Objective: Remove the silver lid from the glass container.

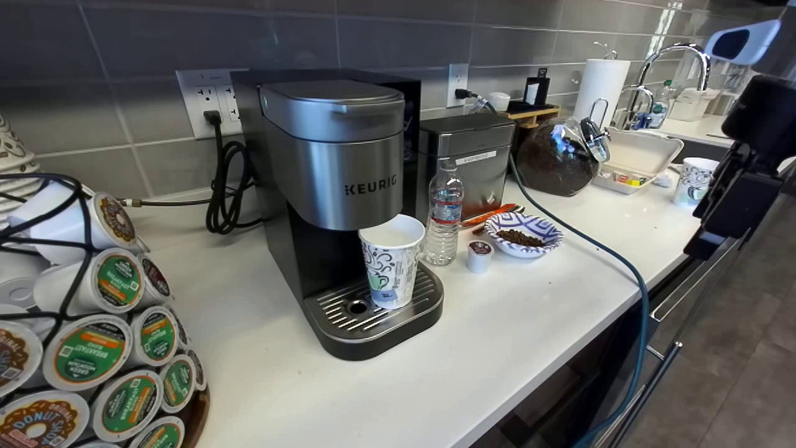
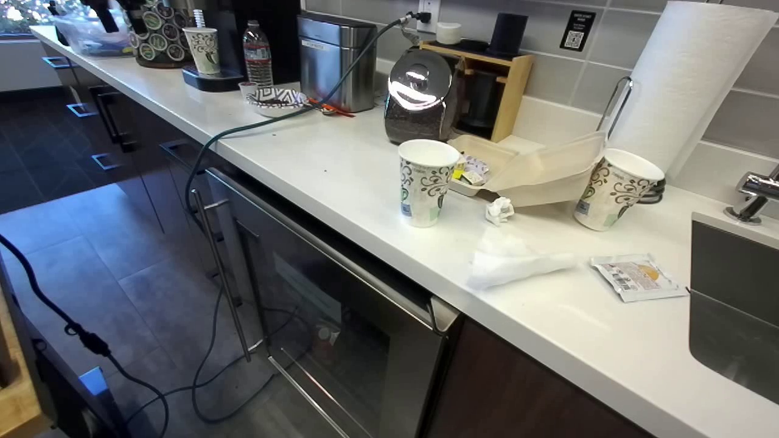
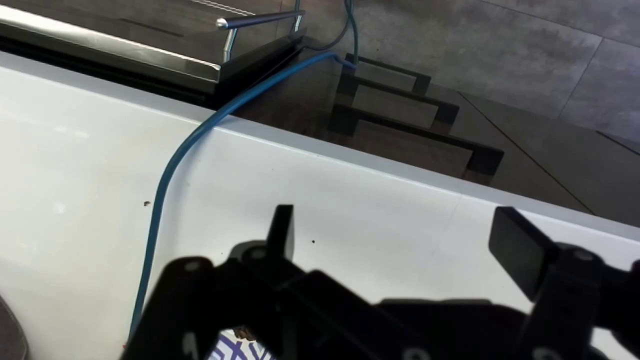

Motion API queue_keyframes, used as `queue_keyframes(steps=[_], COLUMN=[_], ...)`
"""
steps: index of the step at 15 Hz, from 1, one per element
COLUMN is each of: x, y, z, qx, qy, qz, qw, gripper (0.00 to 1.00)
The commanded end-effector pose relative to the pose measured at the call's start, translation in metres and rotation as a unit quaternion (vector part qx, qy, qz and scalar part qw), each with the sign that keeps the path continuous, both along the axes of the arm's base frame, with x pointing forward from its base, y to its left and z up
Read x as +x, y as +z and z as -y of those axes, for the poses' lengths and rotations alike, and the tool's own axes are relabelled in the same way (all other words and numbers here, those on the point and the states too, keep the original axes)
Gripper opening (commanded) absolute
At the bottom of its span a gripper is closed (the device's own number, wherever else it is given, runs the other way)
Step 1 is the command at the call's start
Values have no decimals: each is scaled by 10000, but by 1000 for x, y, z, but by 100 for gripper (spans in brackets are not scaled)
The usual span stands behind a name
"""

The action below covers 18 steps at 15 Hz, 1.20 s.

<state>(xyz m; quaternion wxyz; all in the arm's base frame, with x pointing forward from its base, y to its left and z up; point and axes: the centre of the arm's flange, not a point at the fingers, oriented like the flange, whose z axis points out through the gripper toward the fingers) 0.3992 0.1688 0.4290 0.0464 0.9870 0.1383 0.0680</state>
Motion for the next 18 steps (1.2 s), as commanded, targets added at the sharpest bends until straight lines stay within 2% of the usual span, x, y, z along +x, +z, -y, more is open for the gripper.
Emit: queue_keyframes(steps=[1,3,5,8,10,11,12,13,15,18], x=[21,38,51,66,74,75,75,51,50,54], y=[9,20,30,43,53,59,65,60,64,63], z=[54,116,174,272,334,360,377,347,363,347], qx=[635,1118,1589,2019,2319,2545,2709,2393,2392,2383], qy=[-425,-697,-954,-1203,-1397,-1558,-1756,-1630,-1687,-1578], qz=[325,574,850,1186,1430,1598,1650,1692,1754,1691], qw=[9965,9896,9790,9647,9520,9410,9320,9421,9400,9433], gripper=[100,100,100,100,100,100,100,100,100,100])
